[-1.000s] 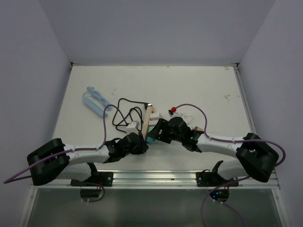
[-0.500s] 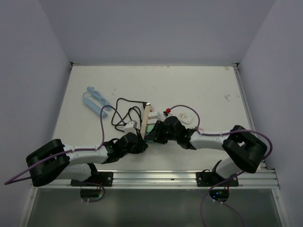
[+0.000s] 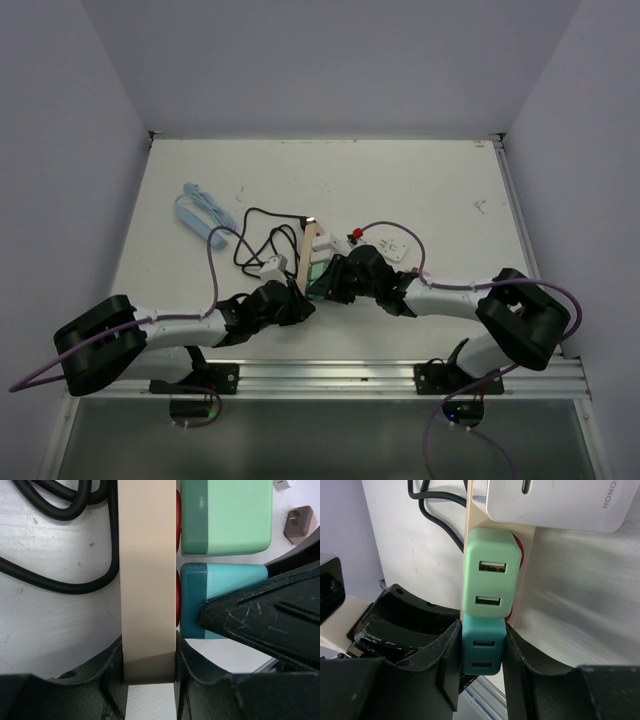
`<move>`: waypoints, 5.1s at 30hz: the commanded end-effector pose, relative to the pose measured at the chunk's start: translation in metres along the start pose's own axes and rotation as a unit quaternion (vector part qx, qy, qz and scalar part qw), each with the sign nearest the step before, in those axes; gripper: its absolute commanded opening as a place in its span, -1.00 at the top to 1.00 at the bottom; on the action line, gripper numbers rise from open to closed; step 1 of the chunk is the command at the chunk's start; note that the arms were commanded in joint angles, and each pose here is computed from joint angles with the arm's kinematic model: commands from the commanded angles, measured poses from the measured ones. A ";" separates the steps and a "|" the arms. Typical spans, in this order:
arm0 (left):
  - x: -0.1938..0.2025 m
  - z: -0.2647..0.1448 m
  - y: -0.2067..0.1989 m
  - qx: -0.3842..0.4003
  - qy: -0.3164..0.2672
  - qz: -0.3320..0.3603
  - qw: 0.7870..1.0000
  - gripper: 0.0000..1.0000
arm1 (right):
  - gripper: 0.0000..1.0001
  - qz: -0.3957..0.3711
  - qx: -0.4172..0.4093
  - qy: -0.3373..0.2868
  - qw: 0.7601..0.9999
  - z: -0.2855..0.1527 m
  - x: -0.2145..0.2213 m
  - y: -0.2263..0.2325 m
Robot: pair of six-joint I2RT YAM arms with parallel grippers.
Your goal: Pull the plug off the socket
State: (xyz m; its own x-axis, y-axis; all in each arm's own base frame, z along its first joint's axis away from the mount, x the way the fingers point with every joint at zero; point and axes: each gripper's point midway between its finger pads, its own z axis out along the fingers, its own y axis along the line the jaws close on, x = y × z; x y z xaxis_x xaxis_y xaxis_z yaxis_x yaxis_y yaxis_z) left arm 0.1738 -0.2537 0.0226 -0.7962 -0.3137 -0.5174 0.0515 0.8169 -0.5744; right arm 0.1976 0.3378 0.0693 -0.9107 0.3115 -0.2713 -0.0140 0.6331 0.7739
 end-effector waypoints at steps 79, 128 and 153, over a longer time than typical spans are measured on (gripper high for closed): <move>-0.014 -0.008 0.085 -0.171 -0.032 -0.051 0.983 1.00 | 1.00 0.024 0.084 -0.165 0.982 -0.094 -0.108 -0.069; -0.008 0.005 0.038 -0.047 0.000 -0.018 0.999 1.00 | -0.67 -0.005 -0.039 -0.086 0.996 -0.055 -0.105 0.015; -0.006 0.008 0.039 -0.052 0.010 -0.012 0.999 1.00 | -0.07 -0.017 -0.017 0.007 1.000 0.050 -0.078 0.036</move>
State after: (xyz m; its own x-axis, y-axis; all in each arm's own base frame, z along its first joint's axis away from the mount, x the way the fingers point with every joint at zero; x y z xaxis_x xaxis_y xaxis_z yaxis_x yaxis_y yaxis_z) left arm 0.1981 -0.2377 0.0208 -0.7689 -0.4076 -0.4926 -0.0393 0.7991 -0.5999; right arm 0.2845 0.3621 0.0762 -0.9166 0.2895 -0.2758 -0.0272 0.6430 0.7654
